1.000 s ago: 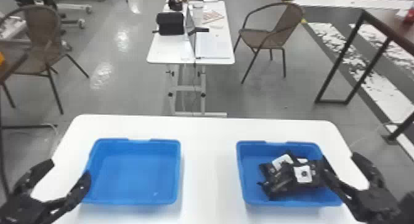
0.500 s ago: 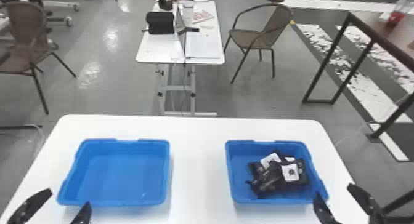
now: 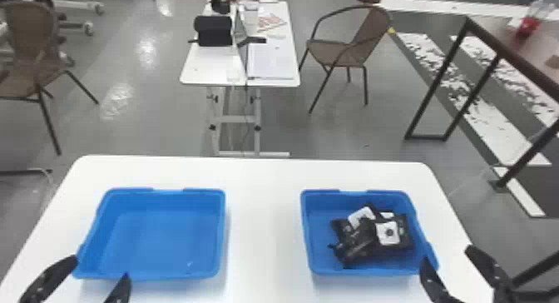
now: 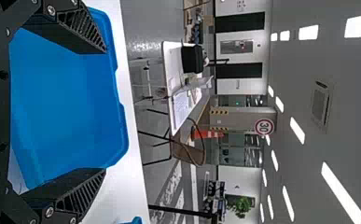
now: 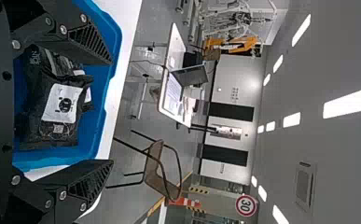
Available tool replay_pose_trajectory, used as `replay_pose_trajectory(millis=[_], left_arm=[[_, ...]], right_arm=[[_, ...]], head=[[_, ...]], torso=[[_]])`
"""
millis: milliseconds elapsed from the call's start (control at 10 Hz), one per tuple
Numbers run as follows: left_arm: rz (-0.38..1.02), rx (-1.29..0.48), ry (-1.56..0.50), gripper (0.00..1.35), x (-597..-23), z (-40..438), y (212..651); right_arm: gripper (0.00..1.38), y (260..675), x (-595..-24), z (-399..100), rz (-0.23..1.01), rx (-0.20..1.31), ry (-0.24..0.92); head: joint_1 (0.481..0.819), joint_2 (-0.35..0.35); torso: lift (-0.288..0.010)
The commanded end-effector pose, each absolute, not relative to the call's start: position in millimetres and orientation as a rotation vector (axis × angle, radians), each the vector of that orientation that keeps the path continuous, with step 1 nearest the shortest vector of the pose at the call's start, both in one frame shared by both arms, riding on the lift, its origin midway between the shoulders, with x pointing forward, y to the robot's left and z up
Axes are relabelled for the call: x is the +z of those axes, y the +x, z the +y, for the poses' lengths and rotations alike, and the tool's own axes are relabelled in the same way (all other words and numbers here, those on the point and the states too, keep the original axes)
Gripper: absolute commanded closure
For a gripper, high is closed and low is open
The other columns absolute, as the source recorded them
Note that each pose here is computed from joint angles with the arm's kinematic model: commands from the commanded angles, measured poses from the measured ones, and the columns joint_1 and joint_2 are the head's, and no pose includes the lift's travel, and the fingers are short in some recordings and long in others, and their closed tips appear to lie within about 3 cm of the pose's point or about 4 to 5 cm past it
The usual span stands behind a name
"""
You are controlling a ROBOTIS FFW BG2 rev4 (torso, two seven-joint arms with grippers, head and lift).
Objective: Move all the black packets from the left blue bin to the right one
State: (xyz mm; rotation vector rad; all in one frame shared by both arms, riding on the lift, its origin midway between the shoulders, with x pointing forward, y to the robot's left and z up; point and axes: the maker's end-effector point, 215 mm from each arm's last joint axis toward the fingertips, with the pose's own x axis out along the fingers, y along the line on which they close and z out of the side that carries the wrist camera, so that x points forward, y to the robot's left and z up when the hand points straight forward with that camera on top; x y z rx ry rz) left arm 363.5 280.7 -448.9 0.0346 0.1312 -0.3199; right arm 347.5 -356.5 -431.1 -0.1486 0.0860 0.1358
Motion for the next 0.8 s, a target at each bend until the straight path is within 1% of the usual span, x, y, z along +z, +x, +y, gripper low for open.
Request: replay_pose_trajectory(millis=[0, 700], left_arm=[[0.136, -0.323, 0.016, 0.13, -451, 275, 364], [0.153, -0.334, -0.043, 0.13, -459, 263, 368]], right_arm=[[0.3, 349, -431, -357, 0.084, 0.131, -0.135], [0.3, 354, -431, -358, 0.091, 0.126, -0.115]], head=[[0.695, -0.123], [0.695, -0.147]], torso=[[0.0], [0.0]])
